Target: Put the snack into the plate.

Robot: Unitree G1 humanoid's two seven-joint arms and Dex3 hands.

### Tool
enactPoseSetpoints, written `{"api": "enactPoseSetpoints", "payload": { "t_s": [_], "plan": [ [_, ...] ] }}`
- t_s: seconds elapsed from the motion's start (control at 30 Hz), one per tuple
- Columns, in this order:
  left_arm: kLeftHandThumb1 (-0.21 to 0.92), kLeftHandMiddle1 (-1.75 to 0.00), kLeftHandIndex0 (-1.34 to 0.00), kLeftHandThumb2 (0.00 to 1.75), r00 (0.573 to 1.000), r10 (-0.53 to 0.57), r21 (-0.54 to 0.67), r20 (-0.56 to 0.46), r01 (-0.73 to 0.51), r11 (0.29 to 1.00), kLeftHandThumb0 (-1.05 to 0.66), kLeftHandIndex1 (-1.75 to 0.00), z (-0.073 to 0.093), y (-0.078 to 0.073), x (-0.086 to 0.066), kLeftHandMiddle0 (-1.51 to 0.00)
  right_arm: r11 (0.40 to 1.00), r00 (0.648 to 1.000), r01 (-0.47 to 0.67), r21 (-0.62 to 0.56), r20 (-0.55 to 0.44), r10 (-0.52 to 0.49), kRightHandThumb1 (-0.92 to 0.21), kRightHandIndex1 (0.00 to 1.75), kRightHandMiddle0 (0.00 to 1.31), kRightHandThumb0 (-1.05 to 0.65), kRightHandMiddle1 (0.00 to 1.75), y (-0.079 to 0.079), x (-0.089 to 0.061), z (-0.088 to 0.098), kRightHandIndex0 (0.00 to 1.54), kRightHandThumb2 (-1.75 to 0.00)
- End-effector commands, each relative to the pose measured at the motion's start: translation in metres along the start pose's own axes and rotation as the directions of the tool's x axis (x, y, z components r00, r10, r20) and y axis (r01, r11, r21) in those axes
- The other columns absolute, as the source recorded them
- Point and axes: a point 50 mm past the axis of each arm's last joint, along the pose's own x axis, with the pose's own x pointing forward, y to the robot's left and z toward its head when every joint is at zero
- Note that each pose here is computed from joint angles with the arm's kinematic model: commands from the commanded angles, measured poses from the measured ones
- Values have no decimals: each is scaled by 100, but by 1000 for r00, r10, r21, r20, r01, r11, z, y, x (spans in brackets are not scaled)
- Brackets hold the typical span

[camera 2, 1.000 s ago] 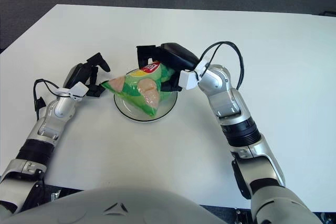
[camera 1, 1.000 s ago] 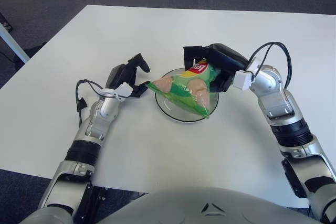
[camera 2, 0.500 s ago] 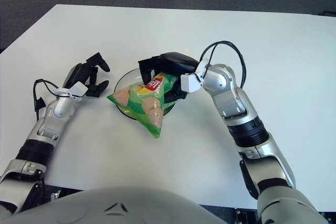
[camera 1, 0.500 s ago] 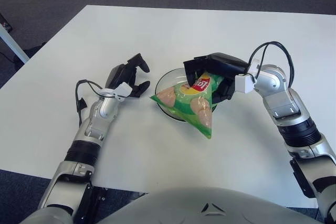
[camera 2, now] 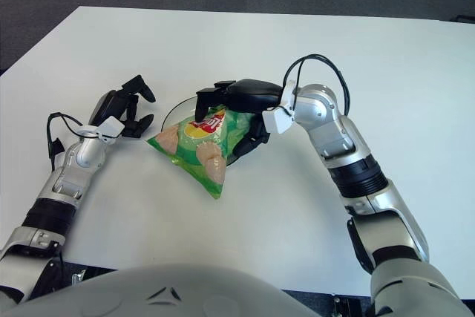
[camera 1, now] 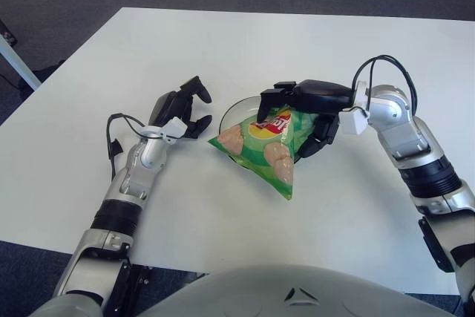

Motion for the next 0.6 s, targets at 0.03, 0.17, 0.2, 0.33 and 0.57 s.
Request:
{"api": "enactPoseSetpoints", "payload": {
  "t_s": [0.03, 0.17, 0.2, 0.33, 0.57],
  "plan": [
    [38, -175, -56, 124, 989, -92, -30, -114, 89, 996, -46, -175, -16, -18, -18, -124, 999, 999, -19, -37, 38, 20, -57, 2, 0, -86, 22, -6, -3, -3, 0, -67],
    [38, -175, -57, 124, 989, -89, -38, -119, 85, 996, -46, -175, -15, -18, -18, -125, 999, 999, 0, -53, 47, 2, -59, 0, 0, -88, 18, -11, -4, -4, 0, -62],
    [38, -175, -57, 124, 990, -84, -36, -117, 81, 996, -46, -175, -14, -18, -18, -125, 998, 999, 6, -55, 49, -3, -59, 0, 0, -88, 18, -12, -4, -4, 0, -62],
    [38, -175, -56, 124, 991, -75, -27, -109, 73, 997, -46, -175, -13, -18, -17, -123, 998, 999, 18, -57, 51, -15, -59, 0, 0, -89, 23, -14, -6, -5, 0, -60],
    [41, -175, -53, 120, 993, -74, -14, -90, 73, 997, -45, -175, -13, -18, -18, -119, 999, 1000, 26, -44, 6, -25, -59, 0, 0, -90, 25, -22, -11, -8, 0, -57]
  ]
}}
